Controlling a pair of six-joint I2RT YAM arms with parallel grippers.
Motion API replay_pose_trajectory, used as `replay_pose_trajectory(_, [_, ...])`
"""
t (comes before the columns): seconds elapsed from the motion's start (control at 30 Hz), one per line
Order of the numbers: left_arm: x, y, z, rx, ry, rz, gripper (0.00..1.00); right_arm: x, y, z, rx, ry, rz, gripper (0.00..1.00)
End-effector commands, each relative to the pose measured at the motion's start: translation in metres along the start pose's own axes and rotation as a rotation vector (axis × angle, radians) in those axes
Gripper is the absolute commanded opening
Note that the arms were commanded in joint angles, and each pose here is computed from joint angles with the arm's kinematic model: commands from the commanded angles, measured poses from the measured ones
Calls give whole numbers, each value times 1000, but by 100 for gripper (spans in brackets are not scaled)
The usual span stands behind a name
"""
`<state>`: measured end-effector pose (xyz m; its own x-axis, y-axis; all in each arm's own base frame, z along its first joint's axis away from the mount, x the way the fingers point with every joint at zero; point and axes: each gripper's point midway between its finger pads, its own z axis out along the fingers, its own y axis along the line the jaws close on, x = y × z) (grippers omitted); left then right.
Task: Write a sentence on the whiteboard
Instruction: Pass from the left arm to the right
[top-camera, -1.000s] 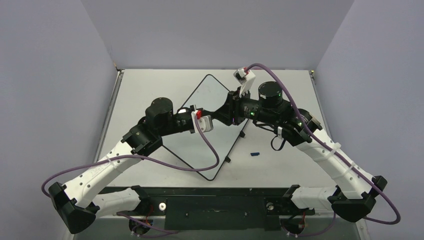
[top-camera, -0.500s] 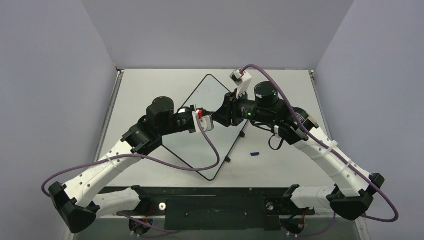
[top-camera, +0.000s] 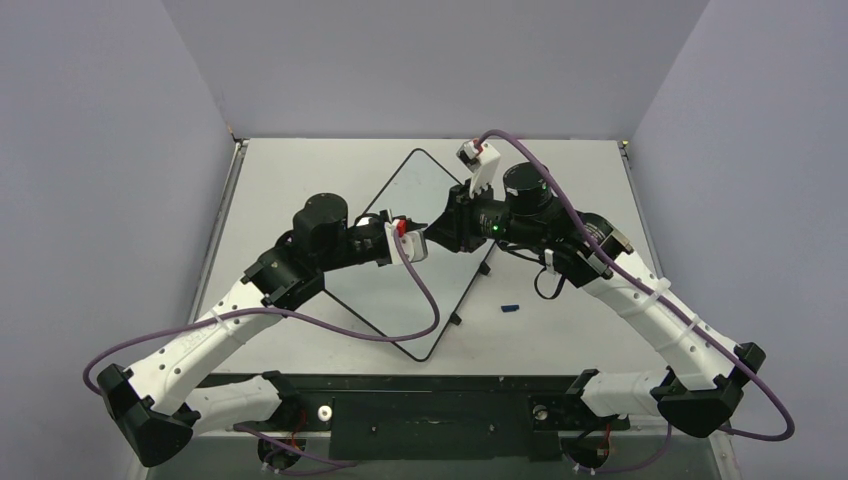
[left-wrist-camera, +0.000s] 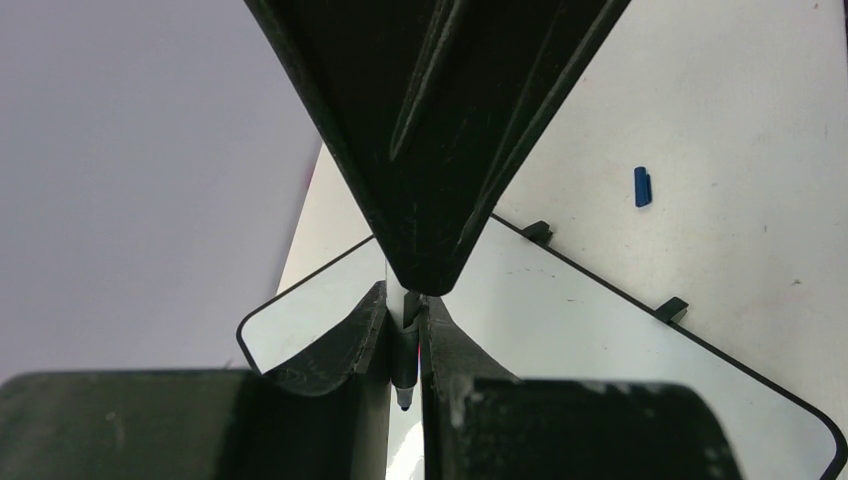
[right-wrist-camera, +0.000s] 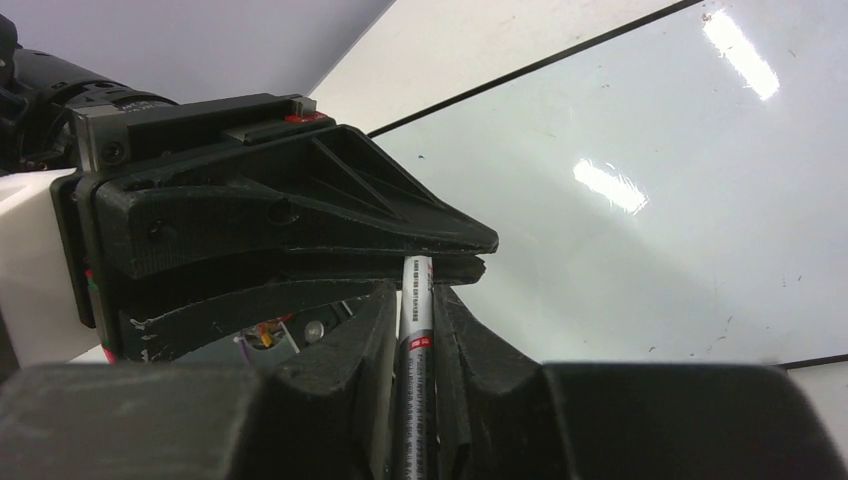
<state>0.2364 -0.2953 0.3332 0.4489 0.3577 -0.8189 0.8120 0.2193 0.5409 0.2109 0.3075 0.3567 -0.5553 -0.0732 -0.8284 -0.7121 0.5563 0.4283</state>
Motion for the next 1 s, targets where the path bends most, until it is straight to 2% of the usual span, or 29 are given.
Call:
replay_pose_trajectory(0.0, [-49,15,-6,-31,-152,58,0,-9,13,10,-44,-28,-12,14])
replay_pose_trajectory(0.1, [-48,16,-7,-40,-151,55,0,-9,12,11,-41,-28,-12,0])
replay_pose_trajectory(0.17, [-48,18,-9,-54,-147,41,0,-8,10,11,-35,-32,-12,0])
replay_pose_trajectory(0.23, [-48,21,-11,-72,-140,24,9,-8,7,11,-20,-39,-15,0])
replay_pose_trajectory(0.27, [-48,21,-12,-77,-137,20,19,-8,5,10,-11,-44,-16,0])
replay_pose_trajectory(0.43, [-37,25,-23,-142,-102,-32,50,-19,-12,2,53,-94,-3,0])
replay_pose_trajectory(0.5, [-29,30,-29,-195,-82,-89,56,-25,-17,-3,74,-114,-9,0])
replay_pose_trajectory(0.77, [-3,46,-61,-364,30,-348,56,-39,-34,-12,145,-148,-27,0])
replay_pose_trajectory(0.87, [12,63,-76,-456,67,-512,53,-39,-39,-12,162,-146,-31,0])
replay_pose_trajectory(0.93, [39,89,-96,-581,130,-637,51,-38,-42,-11,173,-143,-36,0])
replay_pose_trajectory(0.97, [49,92,-98,-592,170,-704,51,-37,-42,-11,173,-139,-40,0])
